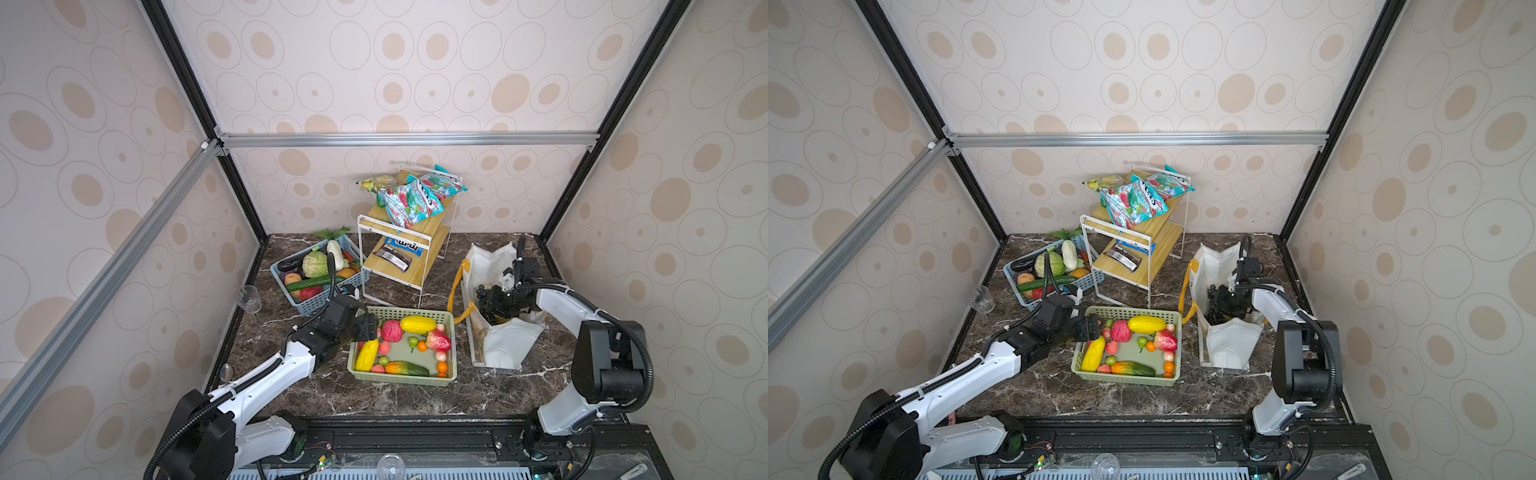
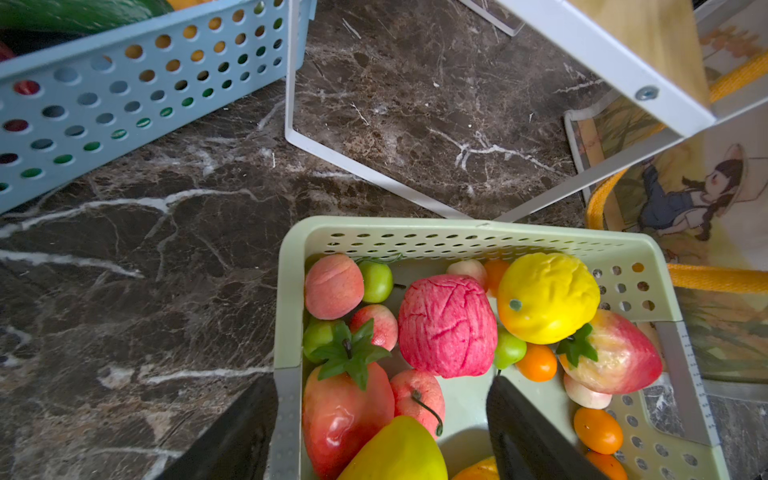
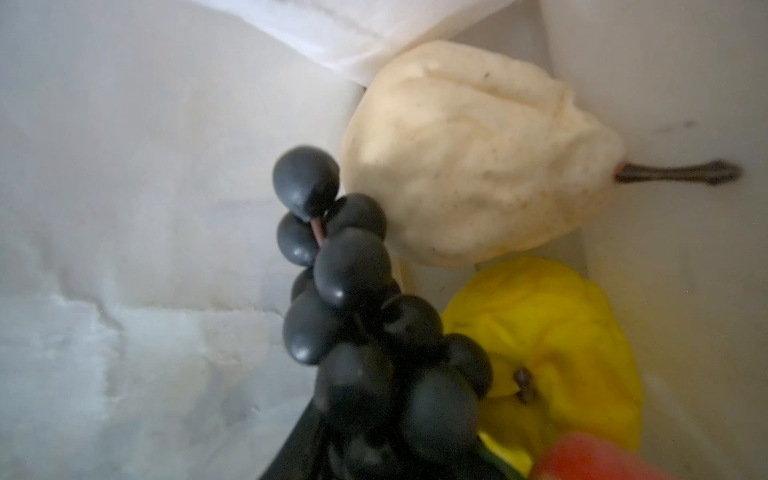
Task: Place the food into the grocery bag and tie it
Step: 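Lower the grapes into the tote bag beside the pear, then open the right gripper to release the grapes and raise it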
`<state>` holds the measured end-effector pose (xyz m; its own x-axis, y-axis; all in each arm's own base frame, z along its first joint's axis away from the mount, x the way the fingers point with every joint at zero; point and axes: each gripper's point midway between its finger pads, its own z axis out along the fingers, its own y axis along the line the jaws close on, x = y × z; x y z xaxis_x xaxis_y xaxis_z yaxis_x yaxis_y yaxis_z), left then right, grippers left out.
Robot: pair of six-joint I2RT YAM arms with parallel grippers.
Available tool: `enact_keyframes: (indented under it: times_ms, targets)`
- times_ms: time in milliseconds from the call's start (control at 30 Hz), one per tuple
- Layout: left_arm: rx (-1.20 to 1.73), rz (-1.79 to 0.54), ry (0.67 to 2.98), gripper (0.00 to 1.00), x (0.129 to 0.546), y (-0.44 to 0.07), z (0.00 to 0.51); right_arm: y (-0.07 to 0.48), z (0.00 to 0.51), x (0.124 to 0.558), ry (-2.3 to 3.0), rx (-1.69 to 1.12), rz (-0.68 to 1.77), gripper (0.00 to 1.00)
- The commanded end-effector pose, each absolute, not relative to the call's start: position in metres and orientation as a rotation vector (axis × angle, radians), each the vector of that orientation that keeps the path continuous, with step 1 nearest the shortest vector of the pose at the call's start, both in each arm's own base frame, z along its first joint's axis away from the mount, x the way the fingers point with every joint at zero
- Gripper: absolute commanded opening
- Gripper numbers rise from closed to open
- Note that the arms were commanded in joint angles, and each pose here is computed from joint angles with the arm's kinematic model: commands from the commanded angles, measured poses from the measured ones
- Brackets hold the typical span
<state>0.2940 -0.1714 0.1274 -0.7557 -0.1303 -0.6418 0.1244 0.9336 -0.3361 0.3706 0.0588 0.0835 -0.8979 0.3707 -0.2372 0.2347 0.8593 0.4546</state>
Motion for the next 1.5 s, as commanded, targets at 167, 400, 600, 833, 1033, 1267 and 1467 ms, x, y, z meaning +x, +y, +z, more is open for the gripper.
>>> enact_keyframes:
  times_ms: [167, 400, 600, 833, 1033, 1267, 1467]
  targets:
    - [0.001, -0.461, 2.358, 0.79, 0.304, -0.172, 0.137, 0.051, 0.055, 0.353, 2.818, 0.497, 0.545, 0.57]
    - [0.0, -0.455, 2.361, 0.79, 0.304, -0.171, 0.136, 0.054, 0.069, 0.356, 2.793, 0.475, 0.564, 0.65]
    - [-0.008, -0.451, 2.354, 0.79, 0.303, -0.169, 0.137, 0.058, 0.095, 0.36, 2.739, 0.443, 0.604, 0.7]
    - [-0.011, -0.452, 2.356, 0.79, 0.306, -0.171, 0.136, 0.061, 0.137, 0.361, 2.659, 0.407, 0.639, 0.73]
    - [-0.017, -0.401, 2.34, 0.8, 0.312, -0.163, 0.146, 0.062, 0.17, 0.358, 2.592, 0.378, 0.653, 0.74]
    - [-0.053, -0.362, 2.31, 0.8, 0.32, -0.147, 0.162, 0.063, 0.205, 0.354, 2.513, 0.334, 0.65, 0.76]
    - [-0.074, -0.34, 2.293, 0.8, 0.326, -0.137, 0.172, 0.065, 0.224, 0.351, 2.467, 0.309, 0.666, 0.78]
